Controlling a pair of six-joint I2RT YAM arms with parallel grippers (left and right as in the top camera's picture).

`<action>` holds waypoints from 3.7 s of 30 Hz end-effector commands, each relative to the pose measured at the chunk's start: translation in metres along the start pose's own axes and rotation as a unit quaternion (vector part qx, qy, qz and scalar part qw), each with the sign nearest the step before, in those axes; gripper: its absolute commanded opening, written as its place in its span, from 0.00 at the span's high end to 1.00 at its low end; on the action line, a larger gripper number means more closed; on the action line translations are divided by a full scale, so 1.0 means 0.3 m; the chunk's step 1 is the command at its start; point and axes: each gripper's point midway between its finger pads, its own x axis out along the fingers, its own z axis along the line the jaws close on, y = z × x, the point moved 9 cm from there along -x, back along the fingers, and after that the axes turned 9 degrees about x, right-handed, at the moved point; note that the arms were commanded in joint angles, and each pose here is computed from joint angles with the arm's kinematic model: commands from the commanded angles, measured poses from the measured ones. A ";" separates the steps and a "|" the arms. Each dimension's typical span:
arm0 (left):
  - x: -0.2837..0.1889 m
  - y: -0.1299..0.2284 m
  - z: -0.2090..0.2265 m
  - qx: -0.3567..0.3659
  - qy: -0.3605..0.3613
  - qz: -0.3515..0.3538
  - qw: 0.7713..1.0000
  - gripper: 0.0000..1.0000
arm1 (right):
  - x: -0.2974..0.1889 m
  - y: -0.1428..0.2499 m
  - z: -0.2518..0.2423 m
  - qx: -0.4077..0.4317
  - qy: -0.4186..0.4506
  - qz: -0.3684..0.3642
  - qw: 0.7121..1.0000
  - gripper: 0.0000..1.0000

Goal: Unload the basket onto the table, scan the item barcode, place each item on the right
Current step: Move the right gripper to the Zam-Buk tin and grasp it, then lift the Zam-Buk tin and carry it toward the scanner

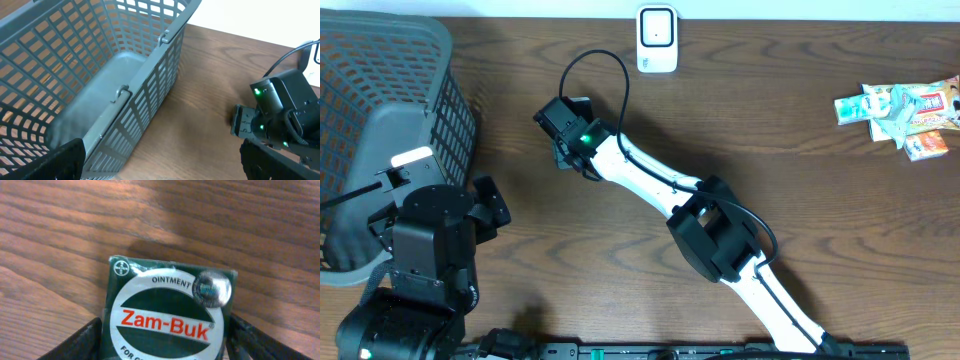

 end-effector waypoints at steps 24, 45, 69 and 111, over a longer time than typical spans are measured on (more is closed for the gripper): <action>-0.006 -0.006 0.006 -0.003 -0.004 -0.004 1.000 0.02 | -0.157 -0.105 -0.178 -0.145 -0.095 0.145 0.974 0.48; -0.006 -0.006 0.006 -0.003 -0.005 -0.004 1.000 0.02 | -0.163 -0.183 -0.510 -0.182 0.011 0.214 0.960 0.32; -0.006 -0.006 0.006 -0.003 -0.005 -0.004 1.000 0.02 | -0.299 -0.230 -0.353 0.226 0.032 0.109 0.967 0.04; -0.006 -0.006 0.006 -0.003 -0.005 -0.004 1.000 0.02 | -0.022 -0.057 -0.398 0.219 0.168 0.143 0.951 0.28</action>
